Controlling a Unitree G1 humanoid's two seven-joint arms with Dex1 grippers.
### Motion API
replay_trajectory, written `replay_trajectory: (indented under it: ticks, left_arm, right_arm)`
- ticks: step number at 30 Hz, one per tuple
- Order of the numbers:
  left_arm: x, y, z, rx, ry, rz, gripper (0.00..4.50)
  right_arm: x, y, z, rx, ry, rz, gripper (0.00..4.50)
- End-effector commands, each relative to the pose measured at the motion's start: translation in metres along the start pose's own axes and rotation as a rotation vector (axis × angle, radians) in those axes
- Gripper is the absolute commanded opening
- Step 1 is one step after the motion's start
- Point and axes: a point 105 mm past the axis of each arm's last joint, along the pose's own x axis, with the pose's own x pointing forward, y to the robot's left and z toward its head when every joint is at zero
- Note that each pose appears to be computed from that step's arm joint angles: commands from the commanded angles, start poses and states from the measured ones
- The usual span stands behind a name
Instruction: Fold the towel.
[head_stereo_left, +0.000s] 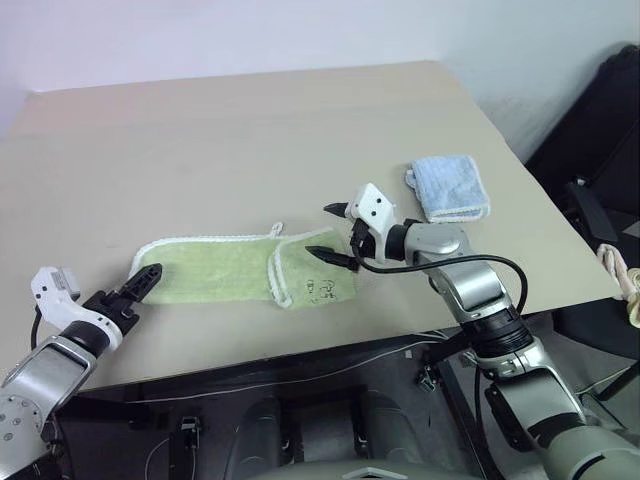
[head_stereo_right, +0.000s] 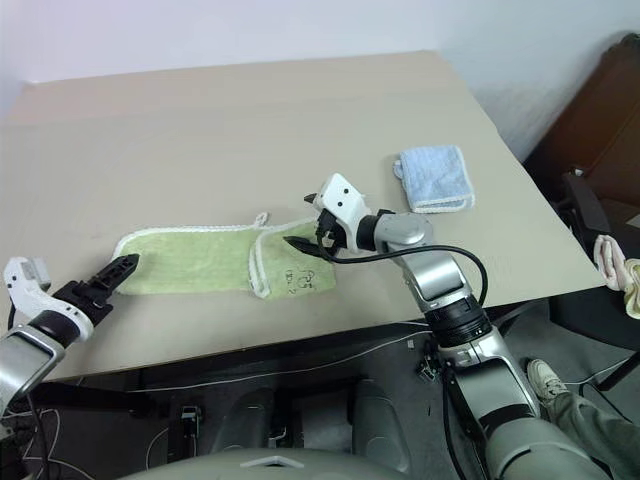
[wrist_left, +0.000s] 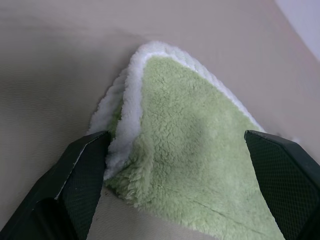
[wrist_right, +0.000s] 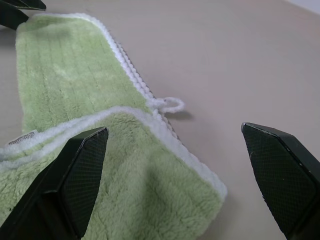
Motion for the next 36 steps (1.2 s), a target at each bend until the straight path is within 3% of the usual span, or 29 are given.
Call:
replay_trajectory:
  ticks: [1, 9, 21, 24, 34, 36]
  left_arm:
    - [-0.009, 0.001, 0.008, -0.008, -0.019, 0.025, 4.5]
    - [-0.02, -0.005, 0.015, -0.05, -0.031, 0.045, 4.5]
    - [0.006, 0.001, 0.0, -0.103, 0.03, 0.107, 4.5]
    - [0.006, 0.01, 0.002, -0.12, 0.016, 0.14, 3.94]
    - [0.007, 0.015, 0.007, -0.118, -0.007, 0.141, 0.54]
    - [0.008, 0.012, 0.011, -0.118, -0.024, 0.121, 0.03]
  right_arm:
    - [-0.006, -0.001, 0.011, -0.03, -0.035, -0.019, 4.49]
    - [-0.002, 0.003, 0.009, -0.026, -0.035, -0.012, 4.49]
    - [-0.003, -0.003, 0.003, -0.047, 0.008, -0.035, 4.49]
    - [-0.005, -0.004, 0.001, -0.054, 0.022, -0.047, 4.5]
    - [-0.007, -0.004, -0.004, -0.05, 0.042, -0.065, 4.5]
    - [-0.007, -0.005, -0.005, -0.051, 0.044, -0.068, 4.5]
